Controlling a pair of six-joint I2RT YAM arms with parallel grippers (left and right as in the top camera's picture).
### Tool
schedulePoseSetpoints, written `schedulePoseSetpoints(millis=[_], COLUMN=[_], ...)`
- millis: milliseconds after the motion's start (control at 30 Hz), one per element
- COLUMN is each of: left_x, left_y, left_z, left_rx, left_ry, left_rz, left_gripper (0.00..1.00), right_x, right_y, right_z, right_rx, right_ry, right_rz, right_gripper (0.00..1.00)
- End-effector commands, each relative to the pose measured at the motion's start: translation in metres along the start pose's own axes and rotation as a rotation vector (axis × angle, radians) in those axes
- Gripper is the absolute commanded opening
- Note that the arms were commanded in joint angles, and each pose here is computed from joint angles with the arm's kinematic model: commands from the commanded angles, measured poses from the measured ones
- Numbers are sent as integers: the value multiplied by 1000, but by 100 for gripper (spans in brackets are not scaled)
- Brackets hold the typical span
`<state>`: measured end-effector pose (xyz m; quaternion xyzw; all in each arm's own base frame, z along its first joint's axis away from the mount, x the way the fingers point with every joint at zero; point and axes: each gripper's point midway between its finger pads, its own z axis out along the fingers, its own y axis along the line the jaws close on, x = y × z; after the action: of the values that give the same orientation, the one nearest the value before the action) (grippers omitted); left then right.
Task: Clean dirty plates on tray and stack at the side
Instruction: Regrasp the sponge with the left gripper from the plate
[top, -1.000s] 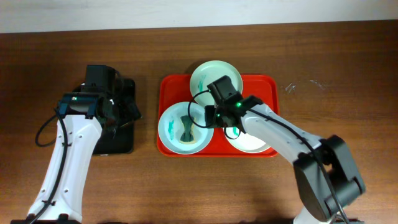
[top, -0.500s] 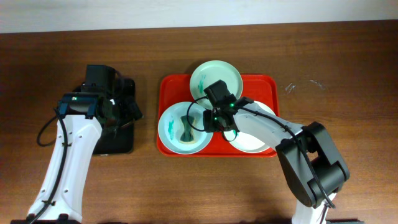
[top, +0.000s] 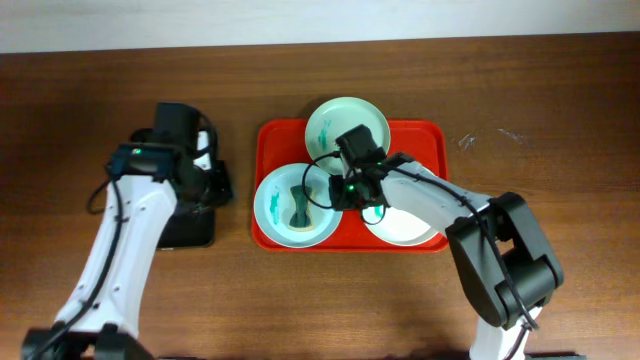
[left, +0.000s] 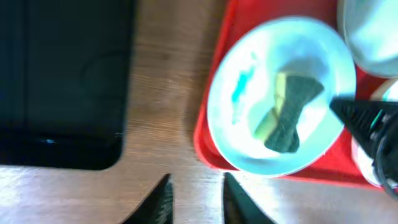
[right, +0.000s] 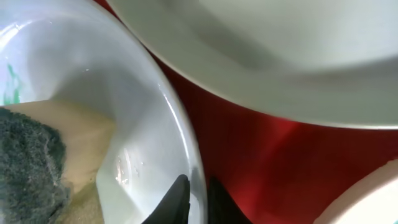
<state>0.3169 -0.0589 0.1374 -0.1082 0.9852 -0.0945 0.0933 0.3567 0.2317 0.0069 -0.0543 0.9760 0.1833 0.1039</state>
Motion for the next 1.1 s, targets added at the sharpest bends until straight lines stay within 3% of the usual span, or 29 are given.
schedulePoseSetpoints(millis=[0,367,800,1067], left_x=[15,30,38,30], left_y=[-20,-69,-114,-100], left_z=[26,80,135,140], left_rx=[37,74,132,35], left_ry=[93,172,184,136], left_rz=[74,212,255,269], left_gripper=[21,39,34,24], right_x=[8,9,8,8], right_y=[7,9,9,9], right_z=[3,3,3,4], right_rx=[-94,-103,-104,-101], right_ry=[54,58,54,54], right_rz=[-22,-23,-24,-24], right_gripper=[6,4,4,4])
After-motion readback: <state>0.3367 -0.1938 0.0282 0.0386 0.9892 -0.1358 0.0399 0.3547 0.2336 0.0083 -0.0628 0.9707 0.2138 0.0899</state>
